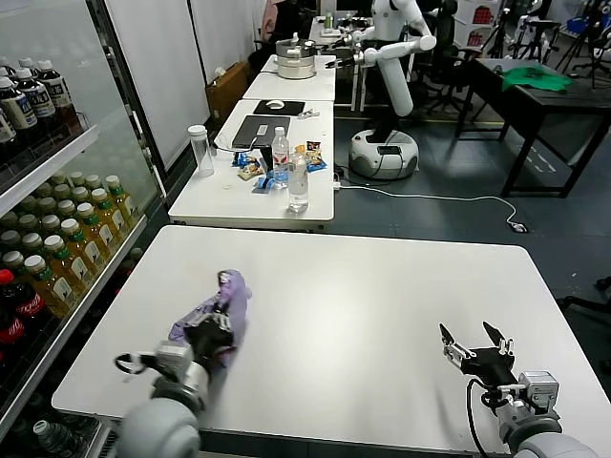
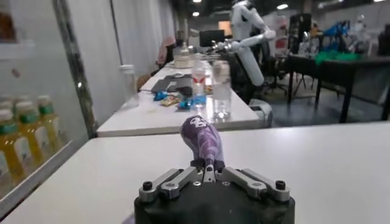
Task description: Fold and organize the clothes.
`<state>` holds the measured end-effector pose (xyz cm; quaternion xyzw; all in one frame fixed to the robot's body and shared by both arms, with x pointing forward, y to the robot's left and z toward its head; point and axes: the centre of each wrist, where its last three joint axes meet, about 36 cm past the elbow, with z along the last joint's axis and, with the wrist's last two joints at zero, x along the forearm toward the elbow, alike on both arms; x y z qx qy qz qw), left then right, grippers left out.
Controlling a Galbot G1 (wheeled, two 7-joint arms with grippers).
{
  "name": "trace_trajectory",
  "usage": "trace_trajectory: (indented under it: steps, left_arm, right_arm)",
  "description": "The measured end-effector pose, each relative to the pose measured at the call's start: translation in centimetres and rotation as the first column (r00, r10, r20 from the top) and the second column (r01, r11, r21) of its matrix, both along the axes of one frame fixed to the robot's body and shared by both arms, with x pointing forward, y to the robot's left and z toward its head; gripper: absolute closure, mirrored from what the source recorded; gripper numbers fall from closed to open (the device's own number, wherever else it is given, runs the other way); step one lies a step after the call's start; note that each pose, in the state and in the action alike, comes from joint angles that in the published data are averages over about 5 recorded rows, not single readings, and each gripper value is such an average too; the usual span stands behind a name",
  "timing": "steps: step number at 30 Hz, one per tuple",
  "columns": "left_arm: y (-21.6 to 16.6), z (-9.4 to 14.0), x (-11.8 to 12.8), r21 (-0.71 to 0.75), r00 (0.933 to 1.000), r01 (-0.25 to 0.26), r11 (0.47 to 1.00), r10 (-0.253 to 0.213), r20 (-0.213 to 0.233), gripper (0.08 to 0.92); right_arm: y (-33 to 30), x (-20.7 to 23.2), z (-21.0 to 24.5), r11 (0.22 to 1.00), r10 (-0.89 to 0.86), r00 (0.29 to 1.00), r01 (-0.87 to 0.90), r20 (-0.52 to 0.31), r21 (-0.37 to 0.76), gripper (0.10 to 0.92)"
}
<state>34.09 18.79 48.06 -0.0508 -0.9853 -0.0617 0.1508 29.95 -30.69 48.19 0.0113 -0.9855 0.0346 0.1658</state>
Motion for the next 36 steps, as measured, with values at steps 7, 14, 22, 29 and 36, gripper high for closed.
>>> trace_trajectory:
  steps: [7, 14, 22, 29, 36]
  left_arm:
    - [-4.6, -1.1, -1.3, -0.006, 0.9961, 0.088, 0.996, -0.088, 0.003, 0.778]
    - [-6.7, -1.4, -2.0, -0.126, 0.9871, 0.158, 0.979, -0.16, -0.003, 0.58]
    - [-7.0, -1.1, -3.1, -0.248, 0.9786, 0.202, 0.948, -0.205, 0.012, 0.346]
    - [-5.0, -1.0, -3.3, -0.259, 0.9904, 0.138, 0.956, -0.133, 0.035, 0.19]
    - [-1.7, -1.2, -3.4, -0.224, 0.9989, 0.017, 0.974, -0.006, 0.046, 0.177]
  right_arm:
    - [0.1, 0.0, 0.2, 1.0, 0.007, 1.0, -0.007, 0.011, -0.006, 0.2]
    - [0.3, 0.3, 0.3, 1.0, 0.022, 1.0, -0.022, 0.021, -0.008, 0.2]
    - [1.3, 0.9, 0.1, 0.999, 0.043, 0.999, -0.043, 0.03, 0.008, 0.2]
    - [4.4, 1.5, -1.2, 0.994, 0.097, 0.995, -0.098, 0.015, 0.057, 0.2]
    - [9.6, 2.3, -3.7, 0.975, 0.175, 0.984, -0.169, -0.025, 0.144, 0.2]
